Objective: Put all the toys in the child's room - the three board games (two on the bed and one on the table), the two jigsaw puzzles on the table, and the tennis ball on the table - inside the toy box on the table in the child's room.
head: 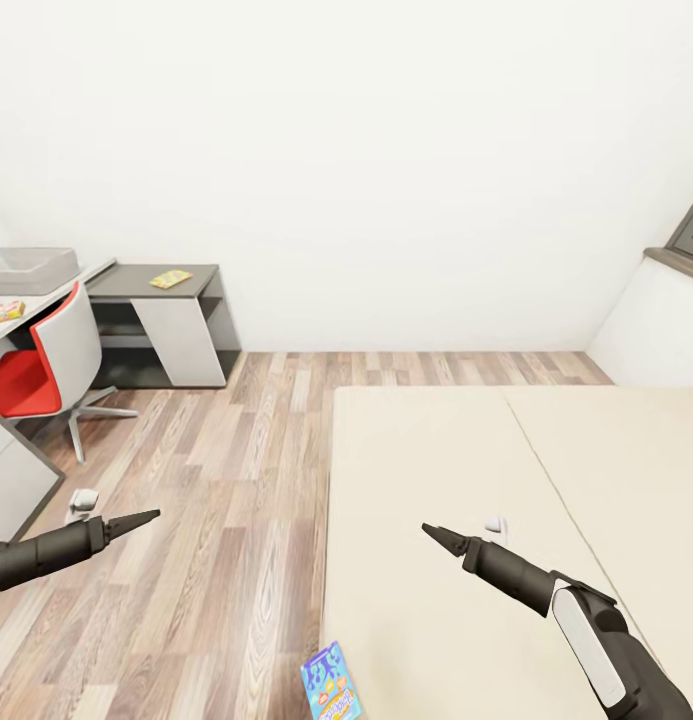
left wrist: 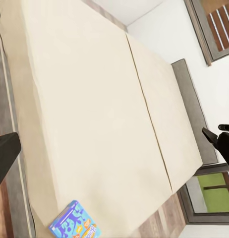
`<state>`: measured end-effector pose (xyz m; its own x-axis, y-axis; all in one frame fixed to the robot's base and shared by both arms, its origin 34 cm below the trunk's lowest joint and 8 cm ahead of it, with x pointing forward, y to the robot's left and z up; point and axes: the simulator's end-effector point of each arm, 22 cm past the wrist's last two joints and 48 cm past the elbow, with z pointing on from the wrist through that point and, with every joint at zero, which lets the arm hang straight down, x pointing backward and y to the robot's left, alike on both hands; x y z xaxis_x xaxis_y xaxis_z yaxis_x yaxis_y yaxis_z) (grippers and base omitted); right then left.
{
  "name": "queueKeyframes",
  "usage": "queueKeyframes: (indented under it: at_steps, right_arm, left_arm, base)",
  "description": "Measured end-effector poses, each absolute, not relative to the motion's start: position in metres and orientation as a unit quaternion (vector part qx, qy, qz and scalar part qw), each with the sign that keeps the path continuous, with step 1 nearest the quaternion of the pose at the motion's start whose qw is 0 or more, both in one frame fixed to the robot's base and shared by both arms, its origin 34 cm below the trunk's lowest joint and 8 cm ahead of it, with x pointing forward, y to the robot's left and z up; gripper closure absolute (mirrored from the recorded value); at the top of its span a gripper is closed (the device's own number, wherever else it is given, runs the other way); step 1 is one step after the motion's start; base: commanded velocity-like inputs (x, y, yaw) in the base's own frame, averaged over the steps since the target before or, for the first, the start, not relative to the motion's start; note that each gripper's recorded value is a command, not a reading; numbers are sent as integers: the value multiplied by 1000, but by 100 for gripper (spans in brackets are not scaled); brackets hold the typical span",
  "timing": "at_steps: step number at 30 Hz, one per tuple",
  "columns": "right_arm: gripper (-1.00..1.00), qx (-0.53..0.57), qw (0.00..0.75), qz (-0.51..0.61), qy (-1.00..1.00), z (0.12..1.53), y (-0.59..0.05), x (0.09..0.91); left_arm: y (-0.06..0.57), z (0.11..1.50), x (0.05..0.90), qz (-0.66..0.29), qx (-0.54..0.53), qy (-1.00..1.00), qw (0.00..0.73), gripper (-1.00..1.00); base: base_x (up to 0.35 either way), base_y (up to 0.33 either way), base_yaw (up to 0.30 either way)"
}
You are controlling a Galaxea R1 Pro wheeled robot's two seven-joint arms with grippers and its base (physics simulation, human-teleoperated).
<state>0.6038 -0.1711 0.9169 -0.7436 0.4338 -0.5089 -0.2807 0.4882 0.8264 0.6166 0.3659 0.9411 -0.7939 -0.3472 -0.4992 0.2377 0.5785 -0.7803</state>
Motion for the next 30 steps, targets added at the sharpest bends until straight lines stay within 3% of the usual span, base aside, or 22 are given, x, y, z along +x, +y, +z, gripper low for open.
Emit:
queueKeyframes:
  at_steps: [30]
  right_arm:
    - [-100,37,373,505,778,940,-171,607]
  left_arm:
    - [366,965,619,-459,-22,821,339,-100]
  base:
    - [0,0,0]
